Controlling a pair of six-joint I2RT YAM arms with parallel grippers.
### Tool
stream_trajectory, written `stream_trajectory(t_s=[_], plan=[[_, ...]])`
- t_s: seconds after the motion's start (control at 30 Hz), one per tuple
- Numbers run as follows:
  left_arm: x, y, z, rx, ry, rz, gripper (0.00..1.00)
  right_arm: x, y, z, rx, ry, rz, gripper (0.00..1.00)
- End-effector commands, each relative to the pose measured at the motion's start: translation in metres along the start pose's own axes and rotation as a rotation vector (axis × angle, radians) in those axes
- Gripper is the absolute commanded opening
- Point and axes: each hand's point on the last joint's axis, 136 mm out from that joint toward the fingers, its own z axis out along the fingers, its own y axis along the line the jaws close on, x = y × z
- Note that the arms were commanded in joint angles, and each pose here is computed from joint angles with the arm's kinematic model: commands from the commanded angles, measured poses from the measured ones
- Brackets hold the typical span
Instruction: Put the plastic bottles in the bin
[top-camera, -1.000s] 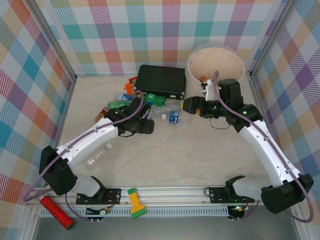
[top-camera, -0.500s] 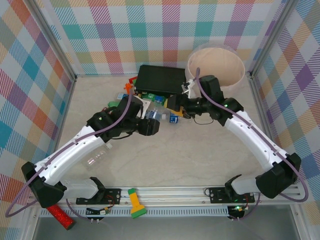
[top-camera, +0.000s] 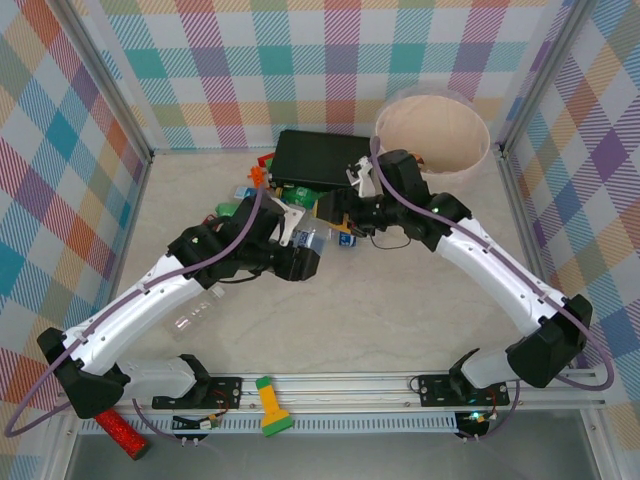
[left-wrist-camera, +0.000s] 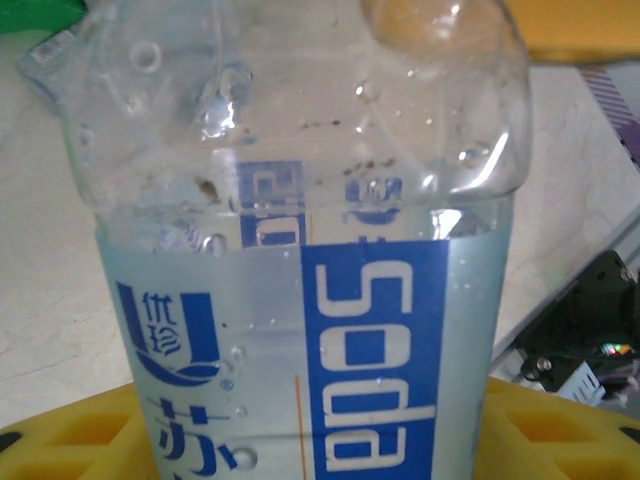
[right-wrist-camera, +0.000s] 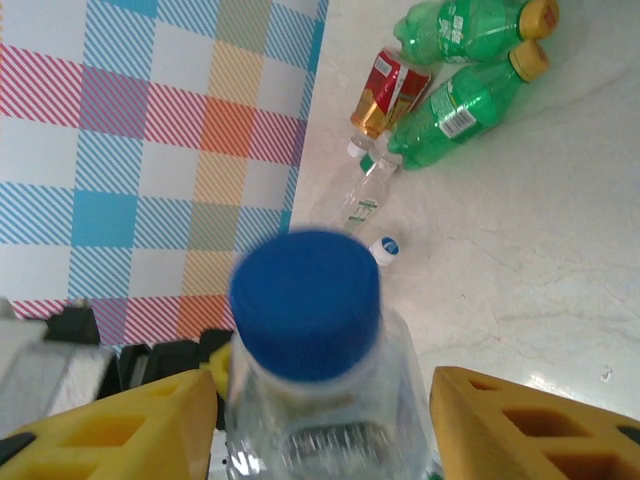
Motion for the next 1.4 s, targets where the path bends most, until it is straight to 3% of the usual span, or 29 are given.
stream_trajectory(t_s=[0.0, 0.33, 0.47, 0.53, 0.73, 0.77, 0.87, 0.9, 1.1, 1.37], plan=[[0.0, -0.015, -0.008, 0.062, -0.003, 0.043, 0.6, -0.012, 0.016, -0.004, -0.025, -0.042, -0.048, 0.6], [-0.005, -0.019, -0.009, 0.072, -0.007, 0.058, 0.6, -0.013, 0.008, 0.008, 0.005, -0.005, -0.045, 0.53], [-0.007, -0.018, -0.007, 0.066, -0.012, 0.06, 0.61, -0.012, 0.009, 0.007, 0.012, 0.007, -0.058, 0.41], [-0.008, -0.017, -0.006, 0.06, -0.014, 0.061, 0.61, -0.012, 0.009, 0.004, 0.019, 0.002, -0.065, 0.39], [-0.017, -0.015, -0.006, 0.035, -0.037, 0.059, 0.74, -0.022, 0.016, -0.016, 0.05, -0.076, -0.104, 0.35], [-0.02, -0.013, -0.007, 0.024, -0.05, 0.06, 0.75, -0.025, 0.016, -0.021, 0.059, -0.094, -0.109, 0.34], [-0.03, -0.007, -0.016, -0.022, -0.102, 0.05, 0.97, -0.039, 0.019, -0.041, 0.063, -0.153, -0.112, 0.33], [-0.033, -0.007, -0.019, -0.026, -0.119, 0.05, 1.0, -0.045, 0.019, -0.05, 0.064, -0.177, -0.108, 0.33], [-0.05, -0.007, -0.044, -0.044, -0.216, 0.049, 1.0, -0.082, 0.025, -0.108, 0.12, -0.327, -0.155, 0.33], [-0.049, -0.003, -0.051, -0.061, -0.233, 0.048, 1.0, -0.145, -0.004, -0.193, 0.21, -0.561, -0.078, 0.35]])
